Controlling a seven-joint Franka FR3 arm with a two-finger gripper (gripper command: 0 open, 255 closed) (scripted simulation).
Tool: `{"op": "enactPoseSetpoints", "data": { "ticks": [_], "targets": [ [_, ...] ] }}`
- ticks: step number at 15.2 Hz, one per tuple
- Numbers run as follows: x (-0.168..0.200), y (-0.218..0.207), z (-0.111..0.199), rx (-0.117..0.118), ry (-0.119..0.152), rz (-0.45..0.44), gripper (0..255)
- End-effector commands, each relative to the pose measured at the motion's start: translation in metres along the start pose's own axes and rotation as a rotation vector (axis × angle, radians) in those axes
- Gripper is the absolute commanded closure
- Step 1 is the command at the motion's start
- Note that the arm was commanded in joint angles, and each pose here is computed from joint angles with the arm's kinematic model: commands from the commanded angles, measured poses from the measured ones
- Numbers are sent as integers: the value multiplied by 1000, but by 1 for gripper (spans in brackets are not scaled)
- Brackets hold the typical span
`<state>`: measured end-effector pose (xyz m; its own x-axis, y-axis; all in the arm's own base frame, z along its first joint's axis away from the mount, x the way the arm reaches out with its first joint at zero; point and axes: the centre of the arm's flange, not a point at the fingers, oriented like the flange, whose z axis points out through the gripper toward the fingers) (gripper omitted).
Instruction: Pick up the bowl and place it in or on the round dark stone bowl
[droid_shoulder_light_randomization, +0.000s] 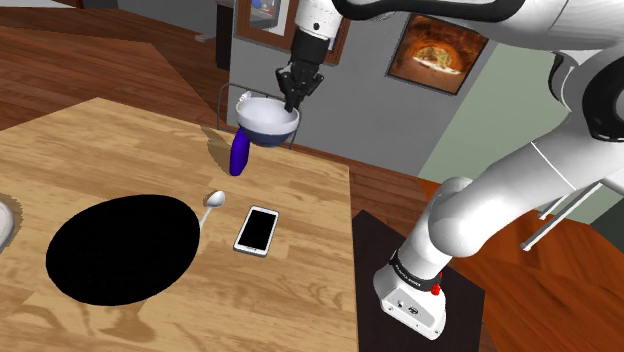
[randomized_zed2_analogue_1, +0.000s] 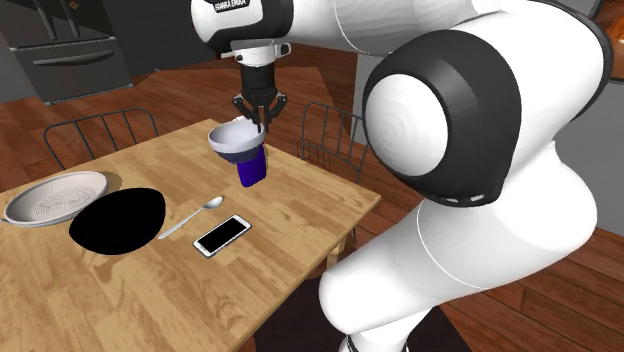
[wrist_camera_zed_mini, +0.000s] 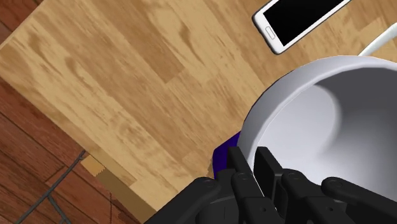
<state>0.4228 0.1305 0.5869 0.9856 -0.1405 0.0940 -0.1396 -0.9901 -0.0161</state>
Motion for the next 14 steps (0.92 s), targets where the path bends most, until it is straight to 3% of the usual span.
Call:
{"op": "enactPoseSetpoints", "data": {
  "ticks": [1, 14],
  "targets": [
    [-7, -26, -5, 0, 0, 1, 255],
    [-52, -191, -25, 0, 0, 1, 255]
  ]
}}
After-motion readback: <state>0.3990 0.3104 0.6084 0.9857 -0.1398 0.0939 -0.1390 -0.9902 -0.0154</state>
